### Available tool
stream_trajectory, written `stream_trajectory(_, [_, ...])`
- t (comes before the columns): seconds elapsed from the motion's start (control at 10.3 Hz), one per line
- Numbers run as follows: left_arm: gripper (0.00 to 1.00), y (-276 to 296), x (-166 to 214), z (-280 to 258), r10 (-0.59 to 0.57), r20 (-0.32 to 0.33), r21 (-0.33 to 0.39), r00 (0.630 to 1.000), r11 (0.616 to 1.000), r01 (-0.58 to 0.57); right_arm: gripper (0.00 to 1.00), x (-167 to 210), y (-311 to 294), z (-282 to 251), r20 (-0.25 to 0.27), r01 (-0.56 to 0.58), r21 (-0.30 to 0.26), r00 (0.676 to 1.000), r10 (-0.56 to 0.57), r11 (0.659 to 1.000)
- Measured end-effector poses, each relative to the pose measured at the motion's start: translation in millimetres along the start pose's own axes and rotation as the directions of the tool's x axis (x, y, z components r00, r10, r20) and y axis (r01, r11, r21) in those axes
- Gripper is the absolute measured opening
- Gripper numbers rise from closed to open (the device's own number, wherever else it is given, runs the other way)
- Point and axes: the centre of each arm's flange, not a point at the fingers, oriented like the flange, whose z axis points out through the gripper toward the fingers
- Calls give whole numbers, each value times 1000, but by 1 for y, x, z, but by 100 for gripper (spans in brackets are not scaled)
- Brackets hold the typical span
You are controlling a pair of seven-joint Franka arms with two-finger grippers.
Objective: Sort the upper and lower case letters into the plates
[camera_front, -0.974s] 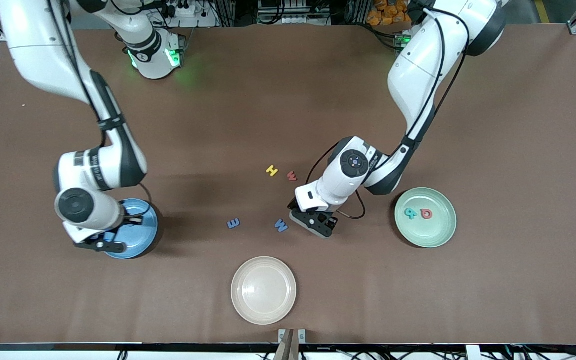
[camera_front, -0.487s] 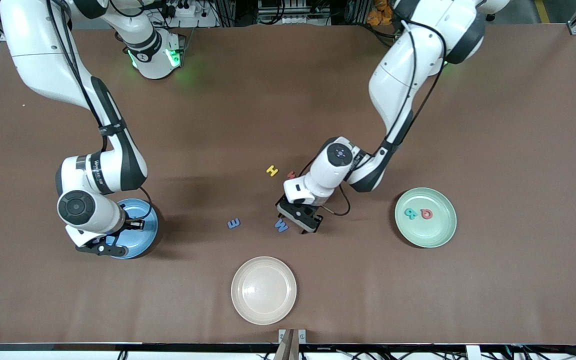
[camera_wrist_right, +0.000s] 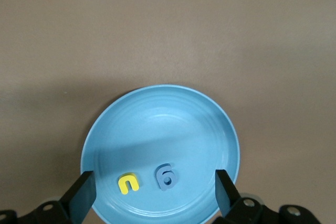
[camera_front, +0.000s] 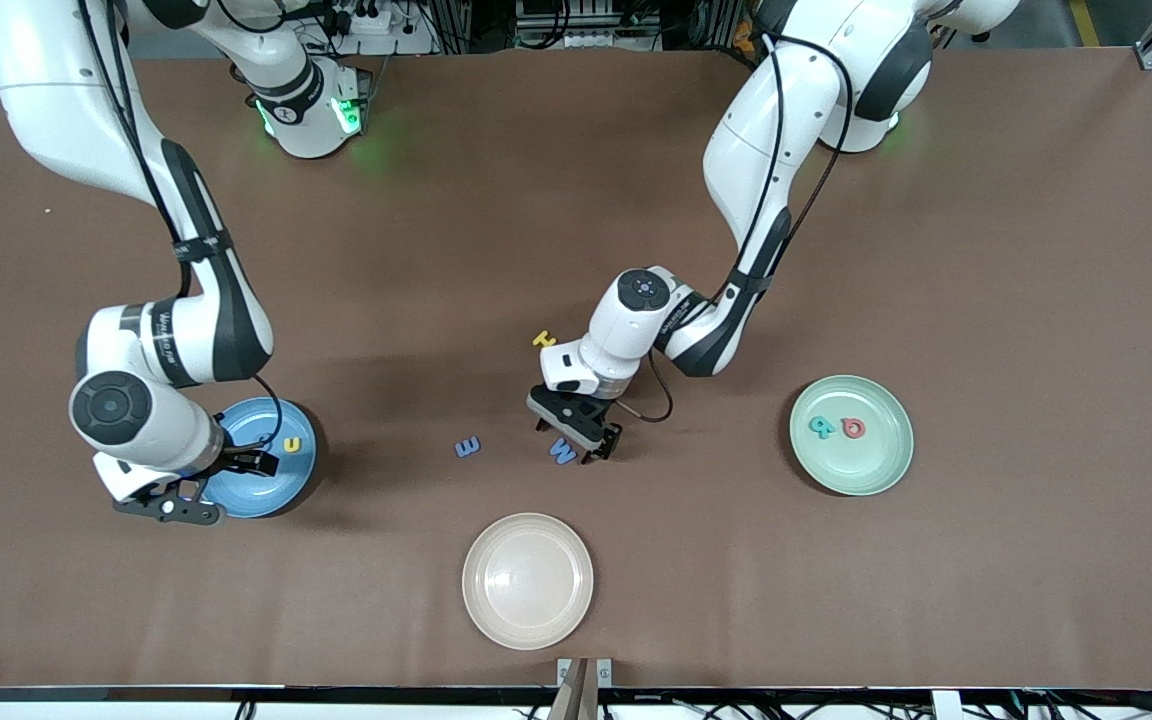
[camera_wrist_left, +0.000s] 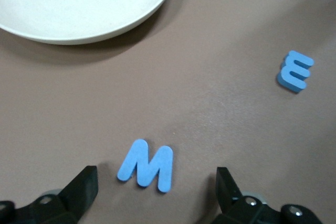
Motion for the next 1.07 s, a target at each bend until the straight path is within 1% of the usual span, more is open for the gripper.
stream_trajectory(0.1, [100,-1,-1,3,2,-10,0,1000,1000,-2,100,1,4,-9,-9,-2,1,1000,2,1000])
stream_trajectory(0.19, [97,-1,0,3,3,-16,0,1000,1000,-3,100,1,8,-13,-10,-9,4,1000,9,1000])
stream_trajectory(0.29, [85,-1,3,2,4,-22,0,1000,1000,-4,100,1,11,-12,1,-20,13,1000,20,1000])
stream_trajectory(0.39, [78,-1,3,2,5,-24,0,1000,1000,-5,100,-1,12,-10,24,-30,19,999,30,999])
stream_trajectory(0.49, [77,-1,3,2,5,-24,0,1000,1000,-5,100,-3,13,-12,45,-35,20,998,34,999])
stream_trajectory(0.58, [71,0,4,1,5,-26,-1,1000,1000,-5,100,-5,14,-17,56,-36,19,998,35,999])
stream_trajectory(0.68, [63,0,5,1,5,-28,-1,1000,1000,-5,100,-5,15,-23,56,-38,20,998,37,999])
stream_trajectory(0.88, [62,0,5,1,5,-29,-1,1000,1000,-5,100,-5,16,-27,58,-42,25,997,40,999])
stream_trajectory(1.07, [62,0,5,1,4,-29,-1,1000,1000,-4,100,-13,11,-26,115,-29,14,993,27,999])
